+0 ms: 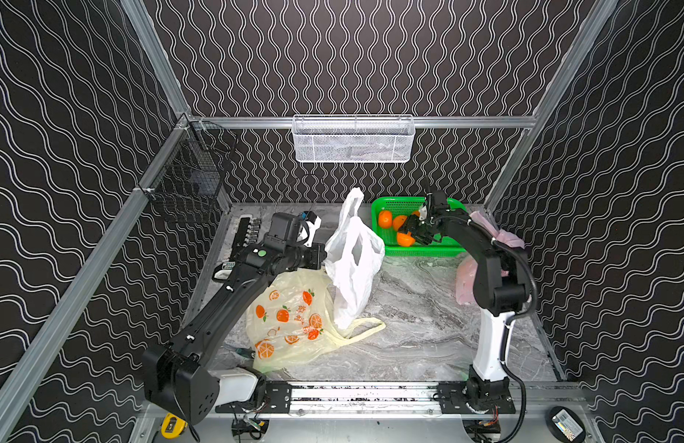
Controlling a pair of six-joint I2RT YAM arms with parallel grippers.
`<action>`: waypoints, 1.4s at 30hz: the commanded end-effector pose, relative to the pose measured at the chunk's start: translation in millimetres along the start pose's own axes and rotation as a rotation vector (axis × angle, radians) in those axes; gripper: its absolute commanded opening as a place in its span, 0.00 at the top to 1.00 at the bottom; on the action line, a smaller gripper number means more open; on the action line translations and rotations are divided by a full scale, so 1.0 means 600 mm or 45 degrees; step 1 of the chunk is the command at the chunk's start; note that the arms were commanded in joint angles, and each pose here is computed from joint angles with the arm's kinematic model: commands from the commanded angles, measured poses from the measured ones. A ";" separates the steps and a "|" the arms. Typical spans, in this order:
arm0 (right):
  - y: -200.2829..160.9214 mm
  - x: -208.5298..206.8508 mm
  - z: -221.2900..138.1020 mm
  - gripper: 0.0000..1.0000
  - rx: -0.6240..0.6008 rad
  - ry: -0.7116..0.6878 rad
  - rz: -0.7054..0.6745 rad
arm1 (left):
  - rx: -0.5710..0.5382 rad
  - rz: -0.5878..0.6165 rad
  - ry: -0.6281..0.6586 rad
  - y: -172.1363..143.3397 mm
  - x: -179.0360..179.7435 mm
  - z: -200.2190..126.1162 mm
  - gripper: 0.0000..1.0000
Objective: Place the oranges into plastic bags & tie knots
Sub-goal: Pick up the orange from the basket, then place the orange in the plastic bag.
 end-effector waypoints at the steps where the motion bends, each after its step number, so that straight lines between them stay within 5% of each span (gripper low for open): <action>1: -0.009 0.024 -0.074 0.46 -0.081 0.141 -0.072 | -0.137 -0.052 -0.164 0.017 -0.010 -0.004 1.00; 11: -0.102 0.084 -0.274 0.45 -0.156 0.601 -0.356 | -0.271 -0.144 -0.329 0.019 0.003 -0.006 1.00; 18: -0.174 0.174 -0.304 0.44 0.032 0.811 -0.625 | -0.252 -0.129 -0.331 0.015 0.007 0.004 1.00; 27: -0.242 0.232 -0.227 0.41 0.186 0.738 -0.735 | -0.235 -0.109 -0.320 0.011 0.008 0.003 1.00; 31: -0.248 0.236 -0.200 0.21 0.229 0.658 -0.747 | -0.180 -0.109 -0.235 0.005 0.014 0.003 1.00; 34: -0.246 0.238 -0.216 0.00 0.162 0.643 -0.757 | -0.150 -0.085 -0.183 0.005 0.019 0.004 1.00; 42: -0.226 0.204 -0.289 0.00 -0.182 0.494 -0.700 | -0.077 -0.003 -0.031 0.008 0.027 -0.007 1.00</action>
Point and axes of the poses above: each gripper's point midway between its finger pads, its own z axis out along the fingers, its own x axis along the line the jaws close on, y = z × x, the point moved 10 cm from there along -z, back along the fingers, and after that the axes turned 13 degrees about z, right-handed, at the moved point
